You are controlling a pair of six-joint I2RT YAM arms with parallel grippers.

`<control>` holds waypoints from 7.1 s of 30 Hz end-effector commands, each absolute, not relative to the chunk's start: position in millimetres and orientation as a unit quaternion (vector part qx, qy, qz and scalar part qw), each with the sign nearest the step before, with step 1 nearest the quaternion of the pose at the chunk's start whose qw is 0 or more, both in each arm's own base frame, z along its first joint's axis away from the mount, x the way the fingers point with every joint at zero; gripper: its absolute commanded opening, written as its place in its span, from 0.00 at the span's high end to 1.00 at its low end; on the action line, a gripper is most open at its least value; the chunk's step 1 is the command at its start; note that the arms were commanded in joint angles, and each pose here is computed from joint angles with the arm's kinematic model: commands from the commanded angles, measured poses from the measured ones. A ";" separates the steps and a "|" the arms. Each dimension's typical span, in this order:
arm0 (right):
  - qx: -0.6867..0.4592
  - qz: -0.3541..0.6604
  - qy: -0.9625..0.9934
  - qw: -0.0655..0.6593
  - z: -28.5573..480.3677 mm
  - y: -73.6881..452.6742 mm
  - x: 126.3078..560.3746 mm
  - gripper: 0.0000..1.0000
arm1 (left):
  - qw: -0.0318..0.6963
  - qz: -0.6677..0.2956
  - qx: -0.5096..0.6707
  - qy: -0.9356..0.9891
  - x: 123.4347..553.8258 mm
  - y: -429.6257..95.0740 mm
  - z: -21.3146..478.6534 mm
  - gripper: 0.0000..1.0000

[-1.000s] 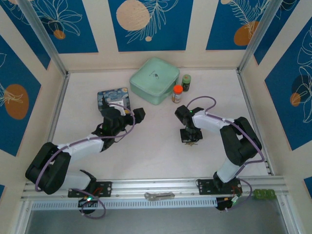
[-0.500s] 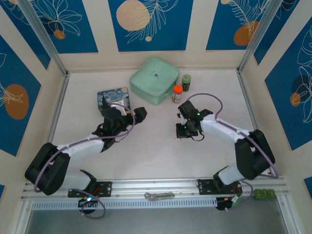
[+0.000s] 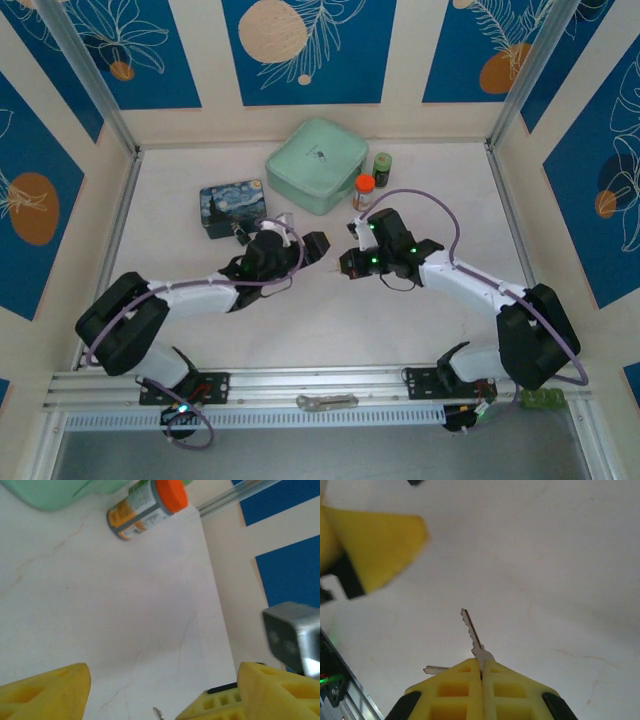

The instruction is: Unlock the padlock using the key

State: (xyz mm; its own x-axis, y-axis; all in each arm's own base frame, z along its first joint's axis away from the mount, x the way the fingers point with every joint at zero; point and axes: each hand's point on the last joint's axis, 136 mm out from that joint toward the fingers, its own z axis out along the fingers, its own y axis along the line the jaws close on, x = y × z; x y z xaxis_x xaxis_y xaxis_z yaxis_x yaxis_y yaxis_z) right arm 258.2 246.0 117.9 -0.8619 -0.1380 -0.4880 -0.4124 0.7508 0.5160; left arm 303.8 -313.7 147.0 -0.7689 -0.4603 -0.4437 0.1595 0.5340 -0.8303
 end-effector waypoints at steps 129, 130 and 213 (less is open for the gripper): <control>-0.188 0.350 0.859 0.324 151.7 293.0 287.8 1.00 | 0.306 -0.496 -0.153 0.799 302.0 -321.0 165.8 1.00; -0.187 0.352 0.858 0.325 153.1 292.8 288.3 1.00 | 0.307 -0.497 -0.153 0.797 302.3 -320.5 167.0 1.00; -0.127 0.578 0.765 0.253 205.4 256.9 271.7 0.91 | 0.359 -0.656 -0.070 0.660 305.4 -339.0 234.3 1.00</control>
